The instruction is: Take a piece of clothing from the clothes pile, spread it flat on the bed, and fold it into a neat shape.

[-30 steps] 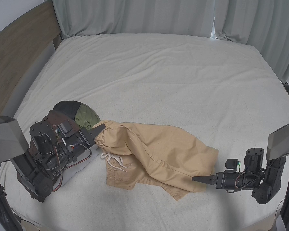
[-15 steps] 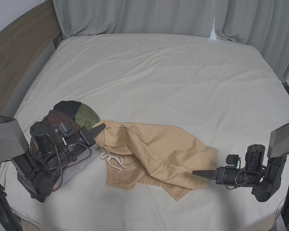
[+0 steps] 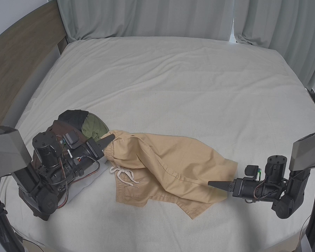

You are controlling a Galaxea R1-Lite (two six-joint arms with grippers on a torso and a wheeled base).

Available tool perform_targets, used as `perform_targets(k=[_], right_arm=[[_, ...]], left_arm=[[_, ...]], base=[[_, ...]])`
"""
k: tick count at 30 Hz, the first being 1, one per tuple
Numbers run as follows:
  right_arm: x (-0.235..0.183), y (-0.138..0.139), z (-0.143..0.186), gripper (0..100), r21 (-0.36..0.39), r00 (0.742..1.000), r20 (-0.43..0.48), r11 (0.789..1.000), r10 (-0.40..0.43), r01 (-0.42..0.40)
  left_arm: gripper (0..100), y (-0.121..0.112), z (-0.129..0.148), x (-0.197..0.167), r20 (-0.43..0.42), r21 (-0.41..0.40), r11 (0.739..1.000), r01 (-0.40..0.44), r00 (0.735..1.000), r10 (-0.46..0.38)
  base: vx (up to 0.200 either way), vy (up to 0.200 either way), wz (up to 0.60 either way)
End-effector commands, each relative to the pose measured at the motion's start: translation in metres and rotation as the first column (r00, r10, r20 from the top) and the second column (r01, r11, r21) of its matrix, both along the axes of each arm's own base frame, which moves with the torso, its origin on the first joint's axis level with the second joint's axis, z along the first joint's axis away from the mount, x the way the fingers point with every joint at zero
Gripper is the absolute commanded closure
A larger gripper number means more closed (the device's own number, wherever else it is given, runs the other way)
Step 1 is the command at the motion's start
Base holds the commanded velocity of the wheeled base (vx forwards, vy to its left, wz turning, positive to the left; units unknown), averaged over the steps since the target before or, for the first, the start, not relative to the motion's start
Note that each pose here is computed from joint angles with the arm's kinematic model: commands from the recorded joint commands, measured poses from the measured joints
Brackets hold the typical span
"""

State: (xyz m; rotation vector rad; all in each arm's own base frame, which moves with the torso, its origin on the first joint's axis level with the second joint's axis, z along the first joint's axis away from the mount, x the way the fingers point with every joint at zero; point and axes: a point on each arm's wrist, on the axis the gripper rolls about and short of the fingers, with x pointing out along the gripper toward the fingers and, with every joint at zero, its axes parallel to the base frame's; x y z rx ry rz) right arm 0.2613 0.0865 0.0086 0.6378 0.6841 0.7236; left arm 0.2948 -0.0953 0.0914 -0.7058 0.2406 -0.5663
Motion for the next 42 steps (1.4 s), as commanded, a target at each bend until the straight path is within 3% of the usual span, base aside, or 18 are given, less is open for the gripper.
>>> perform_targets(k=[1, 11, 21, 29, 42], right_arm=[[-0.004, -0.001, 0.023, 0, 0.020, 0.997, 0.071, 1.000, -0.005, 0.003], [-0.014, -0.006, 0.044, 0, 0.032, 0.991, 0.132, 0.999, -0.015, 0.011], [-0.017, -0.015, 0.043, 0, 0.025, 0.991, 0.123, 0.999, -0.046, 0.043], [-0.008, -0.010, 0.011, 0, -0.004, 0.999, 0.020, 0.999, -0.032, 0.032], [-0.003, 0.004, -0.010, 0, -0.019, 0.999, -0.033, 1.000, 0.014, -0.014]], left_arm=[[100, 0.000, -0.001, 0.000, -0.004, 0.001, 1.000, 0.001, 1.000, -0.001], [100, 0.000, -0.001, 0.000, -0.004, 0.001, 1.000, 0.001, 1.000, -0.001], [100, 0.000, -0.001, 0.000, -0.004, 0.001, 1.000, 0.001, 1.000, -0.001], [100, 0.000, -0.001, 0.000, -0.002, 0.000, 1.000, 0.001, 1.000, -0.001], [100, 0.000, 0.000, 0.000, -0.002, -0.002, 1.000, 0.000, 1.000, 0.000]], base=[[0.000, 0.000, 0.00], [0.000, 0.000, 0.00], [0.000, 0.000, 0.00], [0.000, 0.000, 0.00], [0.000, 0.000, 0.00]])
